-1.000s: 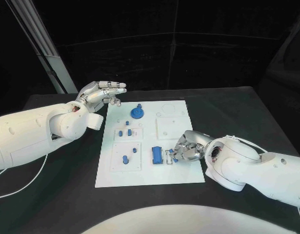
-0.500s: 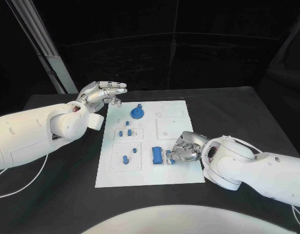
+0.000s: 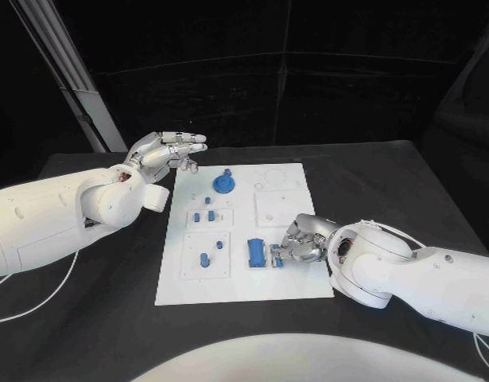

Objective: Assemble the parts on the task board

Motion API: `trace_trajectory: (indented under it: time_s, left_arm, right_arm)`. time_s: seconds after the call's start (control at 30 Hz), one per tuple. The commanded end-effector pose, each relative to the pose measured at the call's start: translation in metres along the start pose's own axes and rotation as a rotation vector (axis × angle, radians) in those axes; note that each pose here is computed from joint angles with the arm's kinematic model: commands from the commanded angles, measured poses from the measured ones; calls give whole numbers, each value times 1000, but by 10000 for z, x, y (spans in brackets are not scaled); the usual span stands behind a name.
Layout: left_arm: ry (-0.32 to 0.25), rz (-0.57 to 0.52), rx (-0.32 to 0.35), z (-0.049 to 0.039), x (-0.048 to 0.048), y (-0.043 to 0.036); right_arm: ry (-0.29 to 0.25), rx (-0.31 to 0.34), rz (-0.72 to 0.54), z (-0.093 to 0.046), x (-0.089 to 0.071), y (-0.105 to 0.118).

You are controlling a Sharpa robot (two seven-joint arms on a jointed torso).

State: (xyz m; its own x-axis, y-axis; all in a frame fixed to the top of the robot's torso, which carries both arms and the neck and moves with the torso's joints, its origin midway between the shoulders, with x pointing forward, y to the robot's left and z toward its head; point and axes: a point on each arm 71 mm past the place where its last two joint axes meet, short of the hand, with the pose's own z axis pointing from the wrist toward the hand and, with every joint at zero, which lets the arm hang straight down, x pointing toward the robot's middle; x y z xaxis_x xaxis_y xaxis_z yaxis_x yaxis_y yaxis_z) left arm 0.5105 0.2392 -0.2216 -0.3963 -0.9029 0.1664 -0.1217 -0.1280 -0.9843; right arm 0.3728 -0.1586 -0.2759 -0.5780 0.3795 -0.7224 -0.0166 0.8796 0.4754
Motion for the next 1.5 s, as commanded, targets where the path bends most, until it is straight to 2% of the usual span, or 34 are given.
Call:
trace_trajectory:
  time_s: [0.03, 0.73, 1.23, 1.4, 1.5]
  left_arm:
    - [9, -6, 6, 3, 12, -14]
    - [8, -6, 4, -1, 9, -16]
    - [5, -5, 4, -5, -1, -17]
    - [7, -6, 5, -3, 5, -17]
    - [6, -5, 7, -3, 0, -18]
  right_arm:
    - [1, -14, -27, 1, 7, 34]
    - [-5, -25, -49, 6, 7, 50]
    - [-3, -34, -60, -62, -37, -39]
    - [-35, -37, -44, -66, -78, -83]
    - [-59, -60, -8, -109, -124, -120]
